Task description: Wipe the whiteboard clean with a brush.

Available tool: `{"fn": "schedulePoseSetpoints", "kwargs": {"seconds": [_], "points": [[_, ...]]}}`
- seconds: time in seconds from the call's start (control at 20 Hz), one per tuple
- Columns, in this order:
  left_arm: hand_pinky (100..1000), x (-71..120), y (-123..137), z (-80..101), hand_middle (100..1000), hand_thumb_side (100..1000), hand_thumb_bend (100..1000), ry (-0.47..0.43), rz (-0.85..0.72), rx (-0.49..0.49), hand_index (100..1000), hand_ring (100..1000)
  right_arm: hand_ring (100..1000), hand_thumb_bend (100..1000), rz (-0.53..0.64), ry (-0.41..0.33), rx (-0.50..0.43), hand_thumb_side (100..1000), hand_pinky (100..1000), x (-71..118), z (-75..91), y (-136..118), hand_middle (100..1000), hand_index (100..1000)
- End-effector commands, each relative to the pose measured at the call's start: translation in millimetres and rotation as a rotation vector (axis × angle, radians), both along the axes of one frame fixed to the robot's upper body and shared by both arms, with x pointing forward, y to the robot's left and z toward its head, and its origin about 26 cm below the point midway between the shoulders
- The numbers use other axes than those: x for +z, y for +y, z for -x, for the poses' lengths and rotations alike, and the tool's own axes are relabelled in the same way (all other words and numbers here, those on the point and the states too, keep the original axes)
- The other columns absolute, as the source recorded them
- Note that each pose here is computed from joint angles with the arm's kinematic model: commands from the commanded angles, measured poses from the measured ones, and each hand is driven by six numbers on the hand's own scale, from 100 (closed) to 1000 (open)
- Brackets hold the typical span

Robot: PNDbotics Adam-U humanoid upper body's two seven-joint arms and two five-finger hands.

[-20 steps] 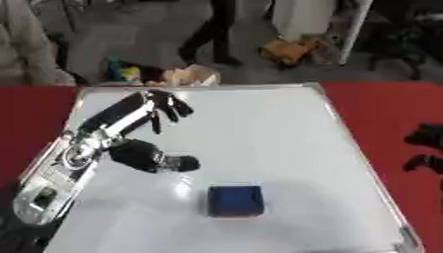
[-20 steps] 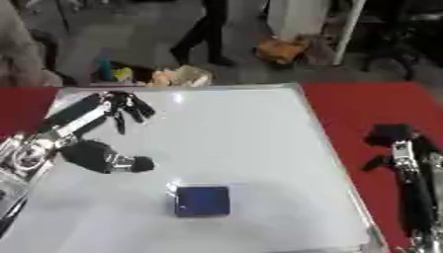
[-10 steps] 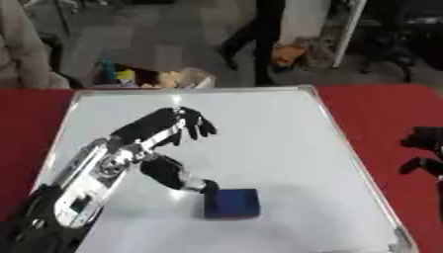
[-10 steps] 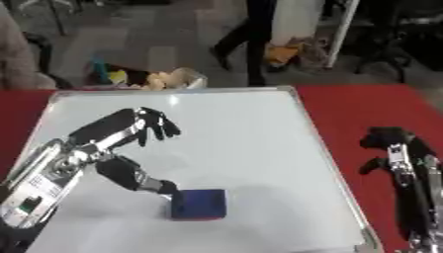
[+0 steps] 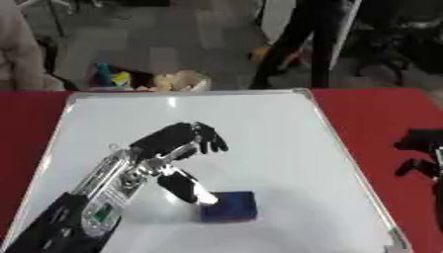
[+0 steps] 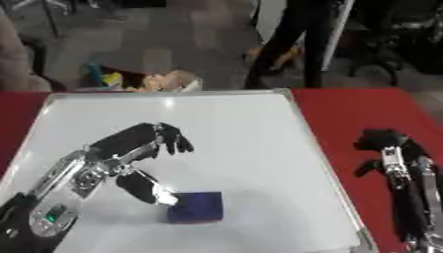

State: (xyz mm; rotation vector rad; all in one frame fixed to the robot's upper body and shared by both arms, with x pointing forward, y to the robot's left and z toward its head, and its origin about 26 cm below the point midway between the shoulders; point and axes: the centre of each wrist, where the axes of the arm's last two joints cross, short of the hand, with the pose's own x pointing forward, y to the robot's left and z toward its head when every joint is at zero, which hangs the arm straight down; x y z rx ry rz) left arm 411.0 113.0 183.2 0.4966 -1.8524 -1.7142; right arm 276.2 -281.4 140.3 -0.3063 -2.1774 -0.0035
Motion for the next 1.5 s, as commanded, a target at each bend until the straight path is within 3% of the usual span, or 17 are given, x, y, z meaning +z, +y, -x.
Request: {"fn": "schedulePoseSetpoints", "kwargs": {"seconds": [0.05,0.65,1.5], "points": [[405,1.5,-7.0,-1.2,600,448,729,-0.009,-0.006,-0.016,758,602,644,100,0.021,-0.029,0.013,775,355,10.0,1.0,-0.9,568,674],[410,-12.0,-16.0,-0.9,595,436,717,0.059,-0.011,-0.031,757,609,642,100,0.018,-0.024,0.02,777,353,9.2,0.7,1.6,565,674],[400,-20.4,-24.9,0.3,570,388,693,0.051,-0.043,-0.045,748,595,642,100,0.013,-0.016,0.021,778,353,7.9,1.0,3.4,564,674]]}}
